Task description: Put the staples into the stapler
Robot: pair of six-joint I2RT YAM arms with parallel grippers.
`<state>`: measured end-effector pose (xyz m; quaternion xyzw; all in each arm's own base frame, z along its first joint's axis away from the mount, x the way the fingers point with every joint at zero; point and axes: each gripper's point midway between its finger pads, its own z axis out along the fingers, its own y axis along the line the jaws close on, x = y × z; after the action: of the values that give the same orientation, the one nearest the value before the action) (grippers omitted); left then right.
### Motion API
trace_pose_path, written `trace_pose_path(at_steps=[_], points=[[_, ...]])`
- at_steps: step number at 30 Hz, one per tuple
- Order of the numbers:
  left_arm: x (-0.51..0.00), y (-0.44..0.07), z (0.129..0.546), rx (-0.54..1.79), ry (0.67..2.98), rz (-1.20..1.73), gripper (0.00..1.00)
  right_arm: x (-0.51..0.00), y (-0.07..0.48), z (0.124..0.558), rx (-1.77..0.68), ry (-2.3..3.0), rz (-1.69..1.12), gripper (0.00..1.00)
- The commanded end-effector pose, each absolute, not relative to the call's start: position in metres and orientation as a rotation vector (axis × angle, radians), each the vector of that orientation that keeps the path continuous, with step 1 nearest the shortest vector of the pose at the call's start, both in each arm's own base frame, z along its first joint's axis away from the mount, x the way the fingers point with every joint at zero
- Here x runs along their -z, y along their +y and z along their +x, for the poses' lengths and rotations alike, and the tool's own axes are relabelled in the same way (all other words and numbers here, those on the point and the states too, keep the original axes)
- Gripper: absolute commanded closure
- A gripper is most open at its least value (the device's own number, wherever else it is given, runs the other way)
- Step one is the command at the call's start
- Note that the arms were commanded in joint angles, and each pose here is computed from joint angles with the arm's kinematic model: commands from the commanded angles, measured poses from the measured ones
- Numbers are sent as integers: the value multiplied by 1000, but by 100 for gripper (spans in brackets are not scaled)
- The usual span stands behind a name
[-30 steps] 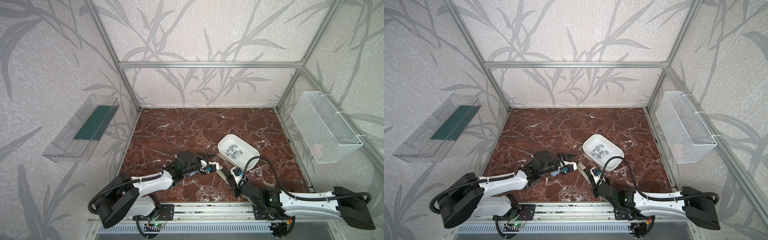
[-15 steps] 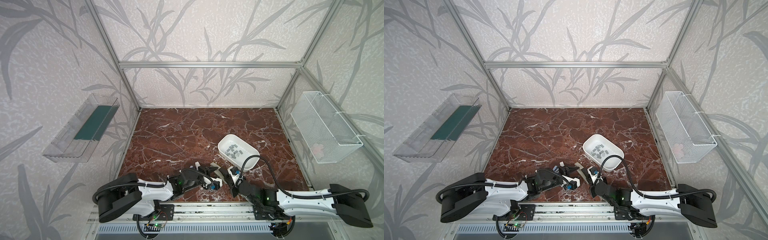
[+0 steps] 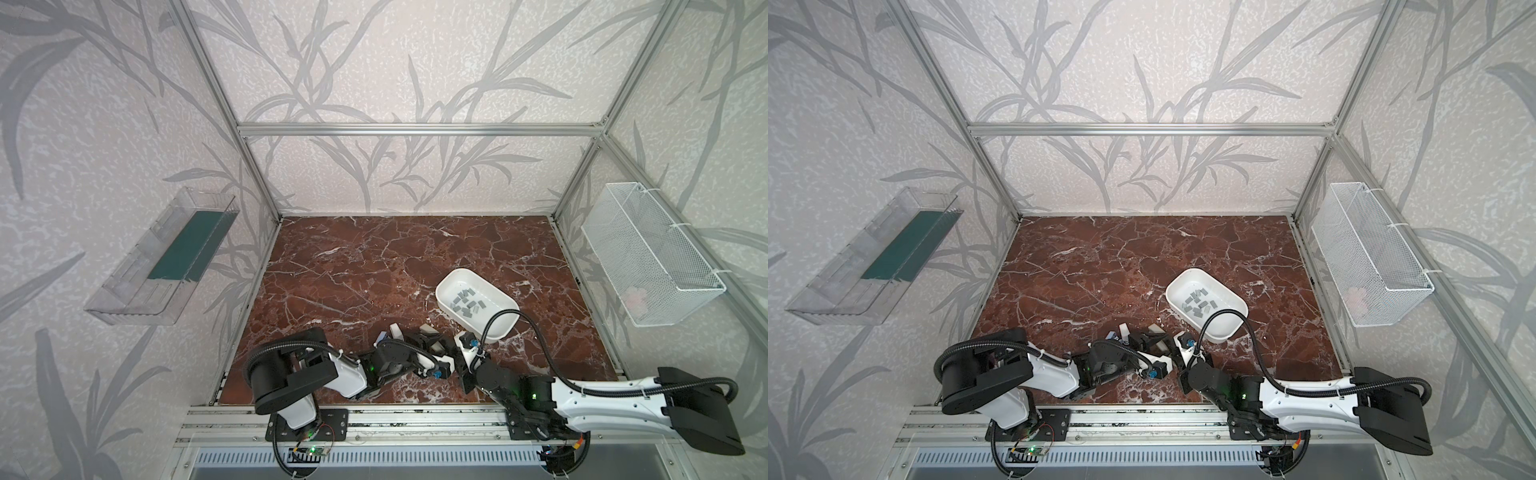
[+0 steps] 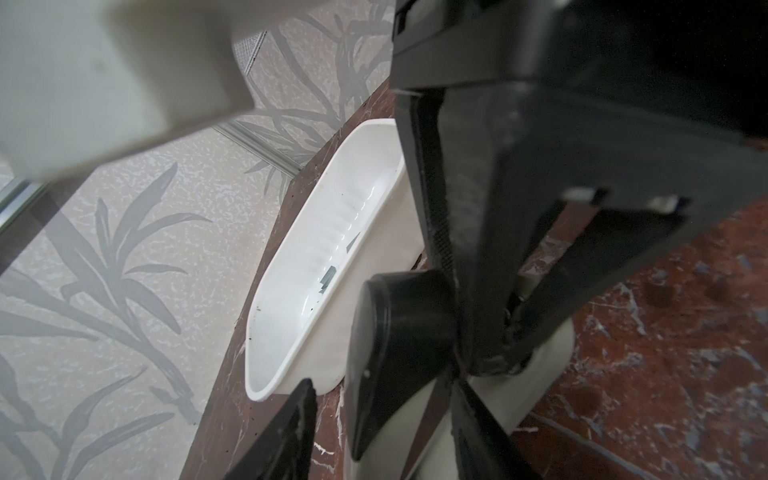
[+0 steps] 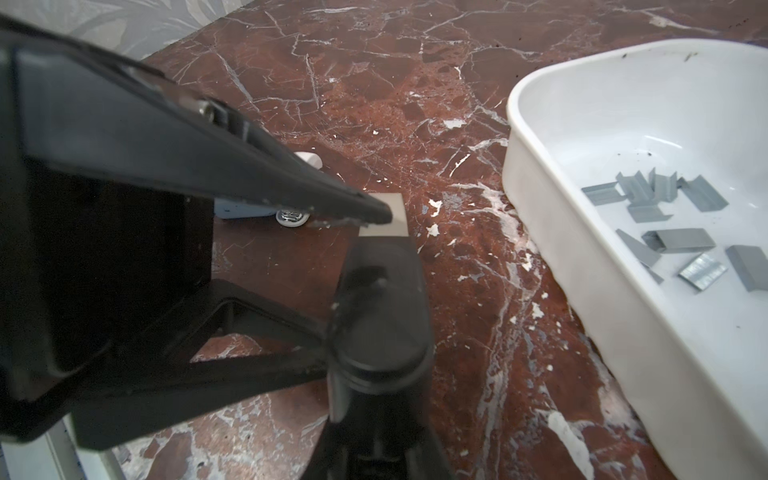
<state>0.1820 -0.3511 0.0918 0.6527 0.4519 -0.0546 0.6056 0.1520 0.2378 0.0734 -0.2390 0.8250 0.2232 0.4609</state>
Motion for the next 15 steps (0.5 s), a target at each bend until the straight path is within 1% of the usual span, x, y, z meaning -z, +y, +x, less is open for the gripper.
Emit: trace_pose_path(at_steps=[1,9,15], points=[[-129,-366,187,140,972,1401,51,-100,258,152,-652,1970,-564,100],[-140,-370,179,211,980,1431,60,-96,261,150,-662,1978,-578,100],[-160,-369,189,223,1003,1347,60,-96,268,144,-702,1975,-613,100]])
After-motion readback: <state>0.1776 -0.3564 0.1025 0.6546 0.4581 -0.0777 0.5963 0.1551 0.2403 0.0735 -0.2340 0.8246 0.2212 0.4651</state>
